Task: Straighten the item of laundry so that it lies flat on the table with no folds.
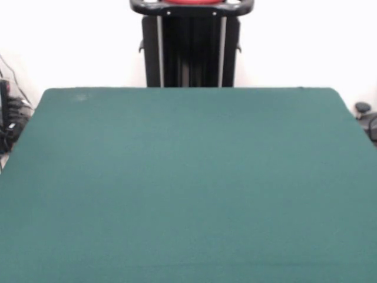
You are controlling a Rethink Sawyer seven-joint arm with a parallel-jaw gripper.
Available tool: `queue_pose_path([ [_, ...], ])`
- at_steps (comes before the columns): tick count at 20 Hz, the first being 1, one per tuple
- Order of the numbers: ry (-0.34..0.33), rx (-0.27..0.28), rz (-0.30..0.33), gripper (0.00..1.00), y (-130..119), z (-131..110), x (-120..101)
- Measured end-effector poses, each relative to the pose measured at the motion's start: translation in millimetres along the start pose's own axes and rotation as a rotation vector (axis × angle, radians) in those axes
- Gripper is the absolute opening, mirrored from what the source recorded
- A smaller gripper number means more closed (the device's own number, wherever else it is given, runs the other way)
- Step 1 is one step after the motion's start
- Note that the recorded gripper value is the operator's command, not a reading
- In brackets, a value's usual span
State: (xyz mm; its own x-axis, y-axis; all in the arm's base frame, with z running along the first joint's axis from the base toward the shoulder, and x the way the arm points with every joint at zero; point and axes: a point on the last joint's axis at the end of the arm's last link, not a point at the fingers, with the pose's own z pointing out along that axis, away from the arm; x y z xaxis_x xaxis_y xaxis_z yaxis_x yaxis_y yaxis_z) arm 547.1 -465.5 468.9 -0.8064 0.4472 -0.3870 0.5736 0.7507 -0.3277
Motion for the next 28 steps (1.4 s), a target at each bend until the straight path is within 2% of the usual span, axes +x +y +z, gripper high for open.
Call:
queue_pose_path([
  [3, -0.008, -0.002, -0.019, 0.0, 14.3, -6.3, -1.6],
  [5, -0.02, -0.004, -0.051, 0.0, 35.3, -17.2, -1.9],
  [8, -0.029, -0.002, -0.082, 0.0, 54.4, -27.3, -0.3],
  [12, -0.049, 0.002, -0.156, 0.0, 99.6, -51.4, 8.9],
  [14, -0.054, 0.001, -0.176, 0.0, 113.4, -59.5, 13.3],
  [21, -0.057, -0.002, -0.246, 0.0, 164.9, -84.2, 39.8],
  [24, -0.044, -0.007, -0.278, 0.0, 197.5, -91.5, 60.9],
  [28, -0.038, -0.014, -0.284, 0.0, 227.1, -100.2, 79.8],
])
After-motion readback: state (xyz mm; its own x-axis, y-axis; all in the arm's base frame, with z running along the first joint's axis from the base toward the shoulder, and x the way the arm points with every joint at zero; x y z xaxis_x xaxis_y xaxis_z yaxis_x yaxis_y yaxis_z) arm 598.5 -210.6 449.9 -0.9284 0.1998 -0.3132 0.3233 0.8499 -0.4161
